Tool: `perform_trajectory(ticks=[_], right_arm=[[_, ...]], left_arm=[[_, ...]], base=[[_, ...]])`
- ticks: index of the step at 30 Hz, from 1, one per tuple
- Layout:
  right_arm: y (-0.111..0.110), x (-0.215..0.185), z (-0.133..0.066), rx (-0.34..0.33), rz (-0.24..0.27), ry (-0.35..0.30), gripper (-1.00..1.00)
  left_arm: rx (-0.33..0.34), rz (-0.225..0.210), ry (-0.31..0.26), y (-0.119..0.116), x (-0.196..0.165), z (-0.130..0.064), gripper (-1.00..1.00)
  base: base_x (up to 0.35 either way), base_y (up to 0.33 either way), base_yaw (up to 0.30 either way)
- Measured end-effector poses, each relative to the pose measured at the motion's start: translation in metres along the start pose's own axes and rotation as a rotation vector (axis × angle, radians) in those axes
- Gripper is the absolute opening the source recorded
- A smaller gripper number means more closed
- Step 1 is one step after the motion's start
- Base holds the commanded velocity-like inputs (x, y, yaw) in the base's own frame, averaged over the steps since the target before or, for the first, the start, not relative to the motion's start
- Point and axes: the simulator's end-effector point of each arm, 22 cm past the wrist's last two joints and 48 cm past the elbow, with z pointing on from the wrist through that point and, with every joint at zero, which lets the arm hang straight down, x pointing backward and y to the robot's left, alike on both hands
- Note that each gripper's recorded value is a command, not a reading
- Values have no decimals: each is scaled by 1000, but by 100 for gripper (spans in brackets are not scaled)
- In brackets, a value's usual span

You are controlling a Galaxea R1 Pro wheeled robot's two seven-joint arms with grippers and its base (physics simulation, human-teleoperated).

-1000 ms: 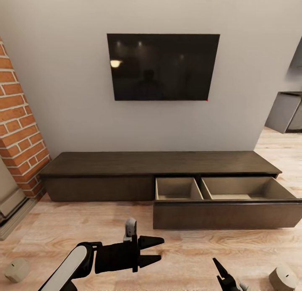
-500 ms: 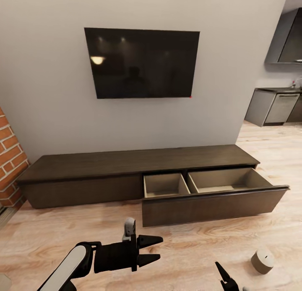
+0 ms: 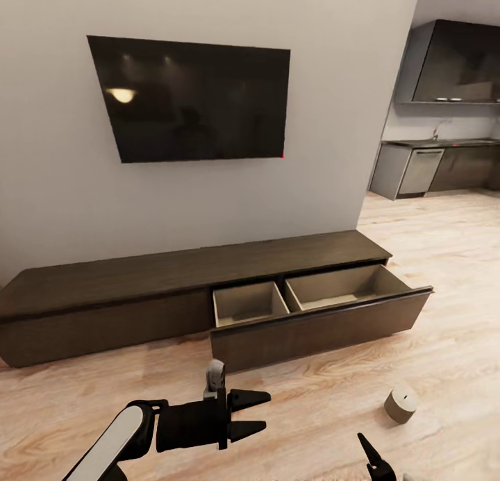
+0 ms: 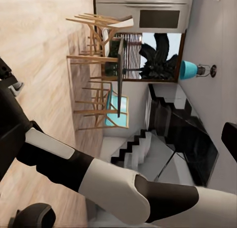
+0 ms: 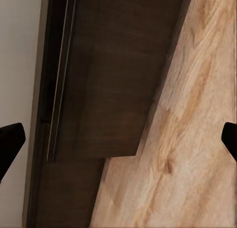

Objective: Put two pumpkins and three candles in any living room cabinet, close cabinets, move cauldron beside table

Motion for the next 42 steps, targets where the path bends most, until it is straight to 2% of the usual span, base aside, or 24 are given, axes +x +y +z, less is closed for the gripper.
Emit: perform_trajectory(ticks=[13,27,31,42], right_arm=[[-8,-1,-3,19,-15,-14,100],[-20,2,-10,51,-5,-12,100],[-32,7,-17,83,8,-7,100],[-14,-1,-25,91,-5,-17,100]], left_arm=[[-3,-6,1,3,0,0,100],[3,-4,-2,0,-2,0,100],[8,-3,-3,-1,-2,-1,100],[9,-8,-6,-24,-6,-2,100]], base=[[0,0,-274],[-28,0,-276],[-41,0,-278],[-3,0,-282]])
